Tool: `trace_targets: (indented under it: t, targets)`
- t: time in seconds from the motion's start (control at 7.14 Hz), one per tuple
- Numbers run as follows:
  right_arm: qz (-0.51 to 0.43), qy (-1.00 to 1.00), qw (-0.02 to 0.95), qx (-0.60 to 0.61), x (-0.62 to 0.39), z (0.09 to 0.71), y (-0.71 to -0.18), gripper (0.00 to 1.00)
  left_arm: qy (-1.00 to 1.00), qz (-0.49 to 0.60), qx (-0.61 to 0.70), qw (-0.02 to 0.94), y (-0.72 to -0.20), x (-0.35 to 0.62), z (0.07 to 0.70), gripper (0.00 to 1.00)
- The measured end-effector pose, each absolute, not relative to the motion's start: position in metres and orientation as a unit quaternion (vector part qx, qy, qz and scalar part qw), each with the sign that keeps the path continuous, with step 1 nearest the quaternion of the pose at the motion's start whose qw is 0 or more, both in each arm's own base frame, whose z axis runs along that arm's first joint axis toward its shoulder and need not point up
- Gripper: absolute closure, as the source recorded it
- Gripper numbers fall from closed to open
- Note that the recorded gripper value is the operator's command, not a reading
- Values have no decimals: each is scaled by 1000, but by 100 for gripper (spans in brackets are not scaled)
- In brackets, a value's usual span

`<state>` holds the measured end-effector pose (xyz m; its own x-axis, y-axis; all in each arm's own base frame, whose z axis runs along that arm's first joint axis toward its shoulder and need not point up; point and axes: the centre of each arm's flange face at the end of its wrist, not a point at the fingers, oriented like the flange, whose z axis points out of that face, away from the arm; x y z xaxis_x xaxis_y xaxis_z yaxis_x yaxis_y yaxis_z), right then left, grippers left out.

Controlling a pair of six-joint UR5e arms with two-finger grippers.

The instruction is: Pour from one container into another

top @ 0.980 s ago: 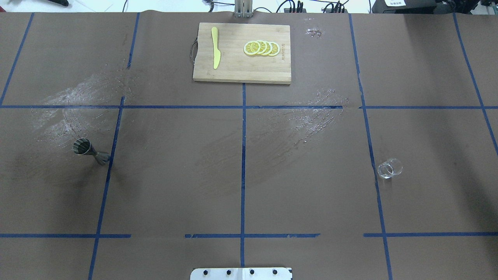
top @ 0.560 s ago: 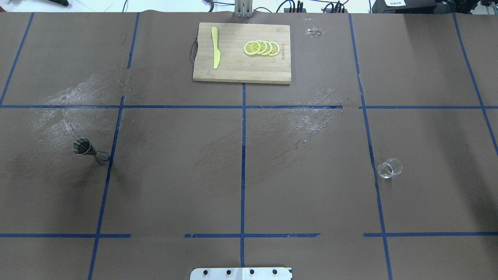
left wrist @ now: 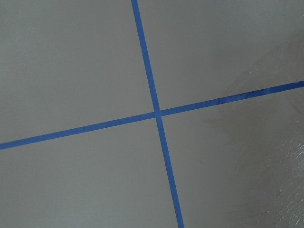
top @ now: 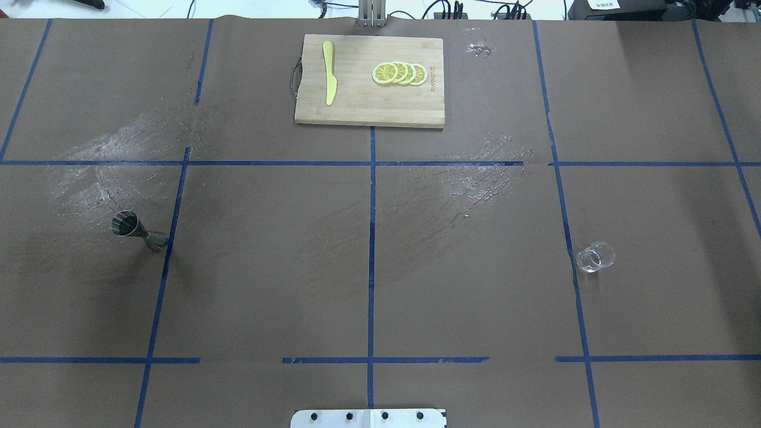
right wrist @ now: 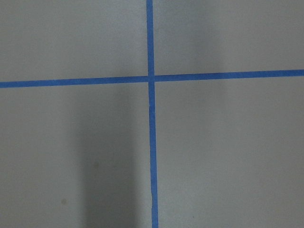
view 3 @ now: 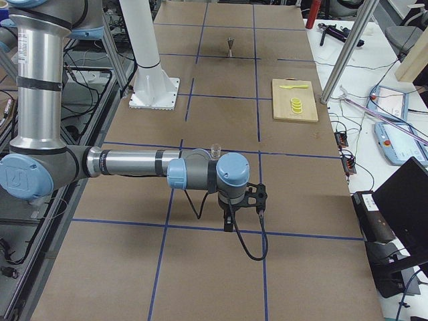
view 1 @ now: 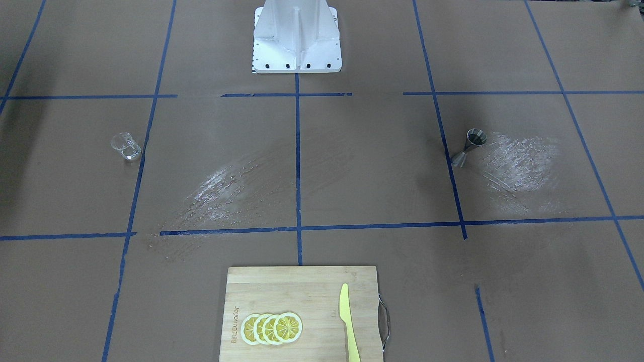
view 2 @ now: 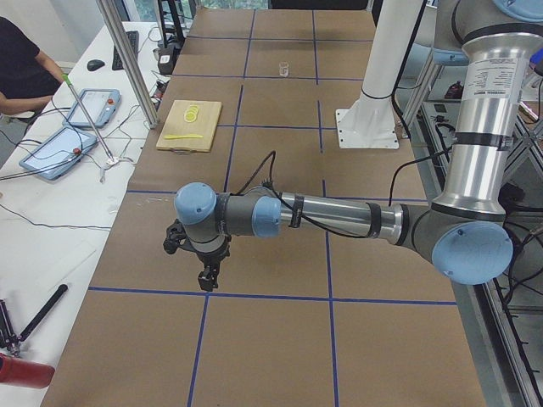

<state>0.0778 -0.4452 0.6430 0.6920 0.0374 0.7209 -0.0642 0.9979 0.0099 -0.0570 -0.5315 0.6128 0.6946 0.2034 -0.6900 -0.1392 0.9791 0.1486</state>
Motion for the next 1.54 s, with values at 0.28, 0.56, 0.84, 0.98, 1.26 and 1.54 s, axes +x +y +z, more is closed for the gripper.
trace_targets:
  t: [0.28,0.56,0.84,0.98,1.26,1.54]
  targets:
    - [36,-391,919,20,79,643,-448,0,381,88,37,920,-527,-57,619,0]
    - [45,-393,918,21,79,639,-451,0,382,85,33,920,-524,-57,622,0]
    - [46,-394,918,22,79,637,-451,0,382,86,34,919,-524,-57,622,0]
    - [46,-394,918,22,79,636,-452,0,382,86,35,919,-524,-57,621,0]
    - [46,-394,918,23,79,635,-452,0,382,87,36,919,-525,-57,620,0]
    - [45,-394,918,24,79,635,-453,0,384,86,34,919,-525,-57,622,0]
